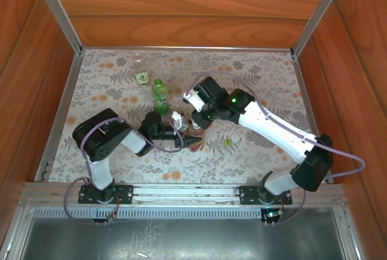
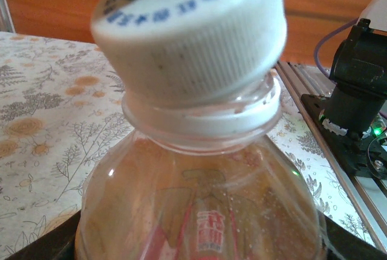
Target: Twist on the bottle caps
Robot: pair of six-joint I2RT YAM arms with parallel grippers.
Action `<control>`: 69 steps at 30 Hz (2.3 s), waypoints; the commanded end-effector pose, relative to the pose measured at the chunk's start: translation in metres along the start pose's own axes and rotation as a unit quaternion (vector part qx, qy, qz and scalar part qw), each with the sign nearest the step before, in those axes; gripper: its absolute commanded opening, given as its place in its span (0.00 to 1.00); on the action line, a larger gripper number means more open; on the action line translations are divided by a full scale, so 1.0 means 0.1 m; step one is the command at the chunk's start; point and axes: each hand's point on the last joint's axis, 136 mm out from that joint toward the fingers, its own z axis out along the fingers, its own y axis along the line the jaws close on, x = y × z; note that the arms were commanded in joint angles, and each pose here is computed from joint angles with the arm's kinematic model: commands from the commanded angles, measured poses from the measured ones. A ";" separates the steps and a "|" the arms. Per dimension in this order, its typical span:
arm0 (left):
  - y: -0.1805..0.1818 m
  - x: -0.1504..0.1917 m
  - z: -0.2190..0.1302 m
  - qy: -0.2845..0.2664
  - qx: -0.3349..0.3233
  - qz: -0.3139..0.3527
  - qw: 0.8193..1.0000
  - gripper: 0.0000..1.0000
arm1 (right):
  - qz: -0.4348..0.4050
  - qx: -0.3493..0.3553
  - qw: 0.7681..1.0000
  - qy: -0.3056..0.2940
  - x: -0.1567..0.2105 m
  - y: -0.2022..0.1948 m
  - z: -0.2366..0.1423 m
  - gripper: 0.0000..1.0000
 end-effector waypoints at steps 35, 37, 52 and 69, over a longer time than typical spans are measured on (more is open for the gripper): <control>-0.03 0.24 -0.03 0.034 0.012 -0.049 0.998 0.60 | 0.037 -0.077 0.996 -0.035 -0.04 0.25 -0.26 0.61; -0.02 0.24 -0.04 0.034 0.011 -0.049 0.998 0.60 | 0.046 -0.079 0.996 -0.022 -0.02 0.25 -0.21 0.62; -0.03 0.22 -0.04 0.033 0.014 -0.048 0.998 0.60 | 0.100 -0.102 0.990 0.013 0.04 0.27 -0.10 0.45; -0.03 0.21 -0.04 0.032 0.015 -0.049 0.998 0.60 | 0.094 -0.087 0.992 0.020 0.11 0.21 -0.10 0.34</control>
